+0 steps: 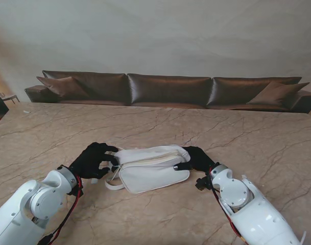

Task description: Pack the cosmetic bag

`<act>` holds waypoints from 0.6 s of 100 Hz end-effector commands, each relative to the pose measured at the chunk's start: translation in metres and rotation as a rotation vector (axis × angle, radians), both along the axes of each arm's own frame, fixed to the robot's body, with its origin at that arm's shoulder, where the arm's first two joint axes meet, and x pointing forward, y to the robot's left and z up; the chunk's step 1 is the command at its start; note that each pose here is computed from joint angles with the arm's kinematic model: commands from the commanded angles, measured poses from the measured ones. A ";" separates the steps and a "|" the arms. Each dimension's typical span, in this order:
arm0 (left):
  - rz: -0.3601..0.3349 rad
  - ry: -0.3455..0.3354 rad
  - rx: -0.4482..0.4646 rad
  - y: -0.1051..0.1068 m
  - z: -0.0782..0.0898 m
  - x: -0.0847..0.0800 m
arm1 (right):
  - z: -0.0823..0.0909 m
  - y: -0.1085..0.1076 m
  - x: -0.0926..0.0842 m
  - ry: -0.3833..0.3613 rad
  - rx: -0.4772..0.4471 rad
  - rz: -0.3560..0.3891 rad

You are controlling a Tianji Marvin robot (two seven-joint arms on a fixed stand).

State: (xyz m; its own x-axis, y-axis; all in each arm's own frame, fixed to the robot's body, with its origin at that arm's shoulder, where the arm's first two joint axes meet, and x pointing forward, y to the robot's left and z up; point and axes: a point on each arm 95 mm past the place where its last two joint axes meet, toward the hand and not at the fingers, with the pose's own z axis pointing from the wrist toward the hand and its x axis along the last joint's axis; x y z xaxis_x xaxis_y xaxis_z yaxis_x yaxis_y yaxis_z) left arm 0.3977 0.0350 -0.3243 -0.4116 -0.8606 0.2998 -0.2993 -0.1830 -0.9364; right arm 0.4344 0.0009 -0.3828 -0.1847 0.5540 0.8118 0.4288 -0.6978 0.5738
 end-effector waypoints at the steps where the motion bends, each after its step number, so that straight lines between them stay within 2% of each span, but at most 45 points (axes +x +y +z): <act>1: 0.044 0.015 0.031 0.013 -0.011 -0.004 | -0.013 -0.019 -0.005 0.027 -0.042 -0.042; 22: 0.079 -0.120 0.071 0.004 -0.001 -0.011 | -0.013 -0.019 -0.005 0.030 -0.045 -0.031; 36: 0.096 -0.184 0.105 0.001 0.004 -0.016 | -0.013 -0.018 -0.005 0.030 -0.041 -0.032; 50: 0.142 -0.243 0.150 0.005 0.006 -0.019 | -0.013 -0.017 -0.005 0.024 -0.045 -0.029; 60: 0.167 -0.276 0.146 0.008 0.007 -0.018 | -0.013 -0.018 -0.005 0.023 -0.044 -0.030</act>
